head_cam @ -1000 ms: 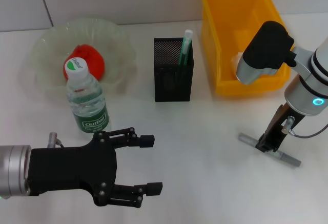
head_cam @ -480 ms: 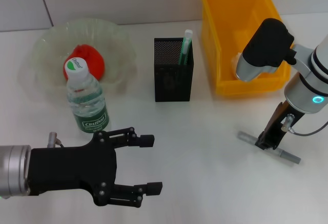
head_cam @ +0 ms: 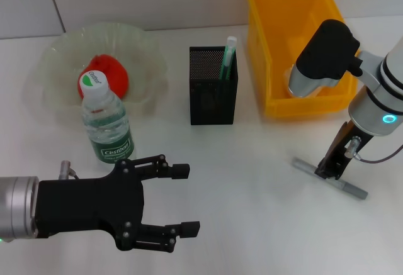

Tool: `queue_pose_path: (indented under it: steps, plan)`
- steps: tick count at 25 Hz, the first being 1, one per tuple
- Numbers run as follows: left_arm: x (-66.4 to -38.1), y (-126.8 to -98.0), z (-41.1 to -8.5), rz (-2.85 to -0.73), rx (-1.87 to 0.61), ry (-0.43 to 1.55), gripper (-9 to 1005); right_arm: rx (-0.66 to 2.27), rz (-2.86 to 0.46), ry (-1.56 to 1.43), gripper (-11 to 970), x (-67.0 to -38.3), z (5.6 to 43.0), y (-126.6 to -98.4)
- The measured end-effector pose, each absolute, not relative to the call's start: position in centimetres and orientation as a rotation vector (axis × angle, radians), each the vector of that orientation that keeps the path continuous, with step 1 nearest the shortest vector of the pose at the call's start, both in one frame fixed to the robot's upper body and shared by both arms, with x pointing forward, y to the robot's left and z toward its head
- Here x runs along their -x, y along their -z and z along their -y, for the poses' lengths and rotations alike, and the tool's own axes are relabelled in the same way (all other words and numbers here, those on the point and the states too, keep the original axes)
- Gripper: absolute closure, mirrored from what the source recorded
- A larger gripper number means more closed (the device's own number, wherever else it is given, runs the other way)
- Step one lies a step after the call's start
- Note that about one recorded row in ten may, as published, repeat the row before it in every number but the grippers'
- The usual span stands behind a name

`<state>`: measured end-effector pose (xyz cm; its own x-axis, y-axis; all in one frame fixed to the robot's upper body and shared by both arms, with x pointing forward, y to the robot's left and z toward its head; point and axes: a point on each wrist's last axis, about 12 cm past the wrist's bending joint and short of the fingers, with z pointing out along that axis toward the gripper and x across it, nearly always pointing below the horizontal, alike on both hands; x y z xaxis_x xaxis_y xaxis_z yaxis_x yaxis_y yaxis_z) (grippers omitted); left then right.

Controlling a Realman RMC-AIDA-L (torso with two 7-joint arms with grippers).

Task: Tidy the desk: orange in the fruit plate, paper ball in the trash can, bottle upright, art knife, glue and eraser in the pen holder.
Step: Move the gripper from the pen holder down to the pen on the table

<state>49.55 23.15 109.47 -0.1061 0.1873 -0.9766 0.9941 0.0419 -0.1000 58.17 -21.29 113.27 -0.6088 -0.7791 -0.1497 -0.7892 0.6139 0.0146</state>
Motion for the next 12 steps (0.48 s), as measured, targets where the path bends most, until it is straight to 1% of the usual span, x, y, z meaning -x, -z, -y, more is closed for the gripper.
queue_pose_path:
  steps: [4, 9, 12]
  plan:
    - [-49.63, -109.51, -23.08, -1.441, -1.276, 1.163, 134, 1.324, -2.711, -0.090, 861, -58.27, 21.40, -113.31]
    - [-49.69, -109.51, -23.04, -1.442, -1.277, 1.162, 134, 1.336, -2.709, -0.086, 825, -58.21, 21.24, -113.22]
    - [-49.71, -109.50, -23.04, -1.443, -1.277, 1.161, 134, 1.337, -2.708, -0.085, 762, -58.21, 21.20, -113.20]
